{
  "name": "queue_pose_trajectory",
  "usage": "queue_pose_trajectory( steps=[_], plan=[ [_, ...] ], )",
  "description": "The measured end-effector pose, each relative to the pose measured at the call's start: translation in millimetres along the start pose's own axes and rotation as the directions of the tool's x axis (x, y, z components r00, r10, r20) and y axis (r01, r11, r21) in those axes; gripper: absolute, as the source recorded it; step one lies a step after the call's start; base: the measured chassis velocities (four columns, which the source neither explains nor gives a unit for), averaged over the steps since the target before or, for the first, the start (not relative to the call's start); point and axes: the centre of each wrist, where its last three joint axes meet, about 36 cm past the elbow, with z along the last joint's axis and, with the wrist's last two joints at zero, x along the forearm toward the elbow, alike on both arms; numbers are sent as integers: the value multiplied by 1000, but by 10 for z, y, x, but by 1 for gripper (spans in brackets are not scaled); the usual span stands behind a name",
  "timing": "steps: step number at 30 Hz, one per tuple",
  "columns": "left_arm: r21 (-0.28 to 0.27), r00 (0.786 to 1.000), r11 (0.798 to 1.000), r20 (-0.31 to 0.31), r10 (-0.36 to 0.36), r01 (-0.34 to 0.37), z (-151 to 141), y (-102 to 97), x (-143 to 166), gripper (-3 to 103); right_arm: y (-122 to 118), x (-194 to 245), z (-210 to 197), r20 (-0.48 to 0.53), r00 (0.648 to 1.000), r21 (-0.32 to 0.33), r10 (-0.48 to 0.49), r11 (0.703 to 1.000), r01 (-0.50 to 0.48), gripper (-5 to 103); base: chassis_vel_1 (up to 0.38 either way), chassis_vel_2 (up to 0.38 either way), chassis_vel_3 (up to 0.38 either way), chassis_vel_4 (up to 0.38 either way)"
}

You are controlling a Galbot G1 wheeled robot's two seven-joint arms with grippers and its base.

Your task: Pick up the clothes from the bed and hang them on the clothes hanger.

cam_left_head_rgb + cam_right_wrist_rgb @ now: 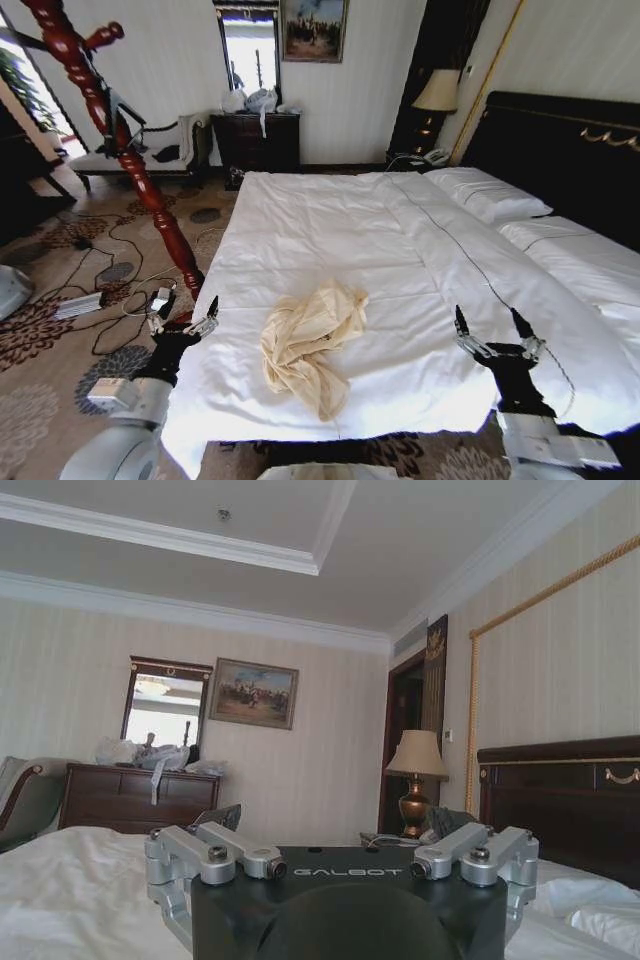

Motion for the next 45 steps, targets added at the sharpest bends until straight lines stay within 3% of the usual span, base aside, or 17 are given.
queue_pose_trajectory(
  steps=[8,10,12,14,15,16,19,21,23,25,27,31,34,37,40,44,45],
  plan=[
    [25,1000,1000,12,-12,11,38,-7,51,100,29,-37,46,4,999,-27,32,999,-32,100,0,0,0,0],
    [-7,1000,1000,22,-19,20,31,10,42,100,-37,-107,22,20,998,-19,56,998,-55,100,0,0,0,0],
    [-83,999,996,28,-37,39,110,74,18,100,-130,-198,32,39,997,-12,70,997,-70,100,0,0,0,0],
    [-88,999,995,26,-38,40,120,77,23,100,-142,-225,34,44,996,-15,80,997,-79,100,0,0,0,0],
    [-77,999,996,22,-36,38,112,68,30,100,-144,-240,30,46,995,-18,88,996,-88,100,0,0,0,0],
    [-13,1000,1000,10,-20,20,31,5,63,100,-134,-284,-31,57,992,-36,115,993,-113,100,0,0,0,0],
    [16,1000,1000,8,-11,11,-15,-22,73,100,-128,-314,-116,73,989,-50,125,991,-121,100,0,0,0,0],
    [-41,1000,999,6,-31,31,80,44,31,100,-134,-298,-60,61,992,-46,113,993,-111,100,0,0,0,0],
    [-47,999,998,8,-34,35,95,57,20,100,-131,-288,-20,55,992,-46,110,993,-108,100,0,0,0,0],
    [10,999,999,6,-33,33,44,31,23,100,-108,-310,-39,54,992,-81,116,990,-112,100,0,0,0,0],
    [21,999,999,1,-43,43,30,27,23,100,-101,-332,-87,58,991,-100,120,989,-114,100,0,0,0,0],
    [-49,997,995,-2,-83,83,139,109,0,100,-136,-345,-112,48,992,-102,121,988,-116,100,0,0,0,0],
    [14,997,997,-1,-75,75,84,81,23,100,-174,-358,-101,60,991,-77,121,990,-116,100,0,0,0,0],
    [-32,996,996,2,-84,84,116,129,23,100,-134,-341,14,50,992,-71,116,991,-113,100,0,0,0,0],
    [-23,997,996,1,-83,83,111,143,21,100,-99,-317,87,34,993,-79,115,991,-113,100,0,0,0,0],
    [-33,995,994,-4,-100,100,144,217,-13,100,-13,-278,221,-9,995,-118,101,988,-101,100,0,0,0,0],
    [-68,993,991,-16,-121,119,222,278,-33,100,30,-263,281,-50,994,-160,101,981,-107,100,0,0,0,0]
  ],
)
